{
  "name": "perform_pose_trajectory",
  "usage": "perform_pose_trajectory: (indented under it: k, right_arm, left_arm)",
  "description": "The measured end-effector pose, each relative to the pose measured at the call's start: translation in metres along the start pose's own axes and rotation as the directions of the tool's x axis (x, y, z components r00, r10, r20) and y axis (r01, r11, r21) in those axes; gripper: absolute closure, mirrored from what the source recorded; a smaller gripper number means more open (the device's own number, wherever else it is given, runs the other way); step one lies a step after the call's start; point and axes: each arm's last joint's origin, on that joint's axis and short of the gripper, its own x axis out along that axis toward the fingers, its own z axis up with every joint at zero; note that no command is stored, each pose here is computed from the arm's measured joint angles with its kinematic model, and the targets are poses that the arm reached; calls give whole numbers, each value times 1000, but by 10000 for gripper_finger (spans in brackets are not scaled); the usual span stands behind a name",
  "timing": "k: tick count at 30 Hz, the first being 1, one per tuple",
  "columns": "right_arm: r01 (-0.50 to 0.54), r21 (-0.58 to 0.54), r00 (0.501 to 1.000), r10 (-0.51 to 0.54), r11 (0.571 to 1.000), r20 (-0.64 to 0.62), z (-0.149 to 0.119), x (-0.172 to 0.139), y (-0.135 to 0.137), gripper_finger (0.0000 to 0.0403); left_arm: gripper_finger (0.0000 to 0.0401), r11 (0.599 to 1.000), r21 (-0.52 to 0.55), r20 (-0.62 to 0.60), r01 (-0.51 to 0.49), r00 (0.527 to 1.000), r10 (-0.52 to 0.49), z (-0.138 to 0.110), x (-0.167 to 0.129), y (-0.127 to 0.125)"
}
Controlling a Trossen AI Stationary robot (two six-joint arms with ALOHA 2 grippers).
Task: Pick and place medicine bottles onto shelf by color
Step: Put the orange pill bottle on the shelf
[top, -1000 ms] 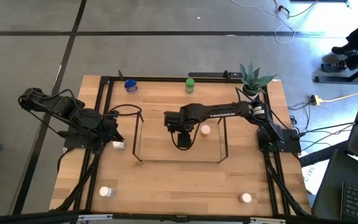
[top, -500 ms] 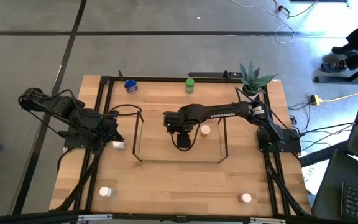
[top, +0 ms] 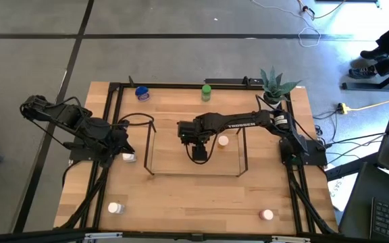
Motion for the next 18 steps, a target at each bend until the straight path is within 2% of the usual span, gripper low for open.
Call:
perform_pose_trajectory:
  k: [8,18]
  right_arm:
    - [1,3,1000,-1,1000,30,7,-12,0,161]
    - [-1,76,1000,-1,997,28,12,-39,0,161]
  left_arm:
    - [376,1000,0,0,0,1000,0,0,0,0]
    - [376,1000,0,-1,0,1000,0,0,0,0]
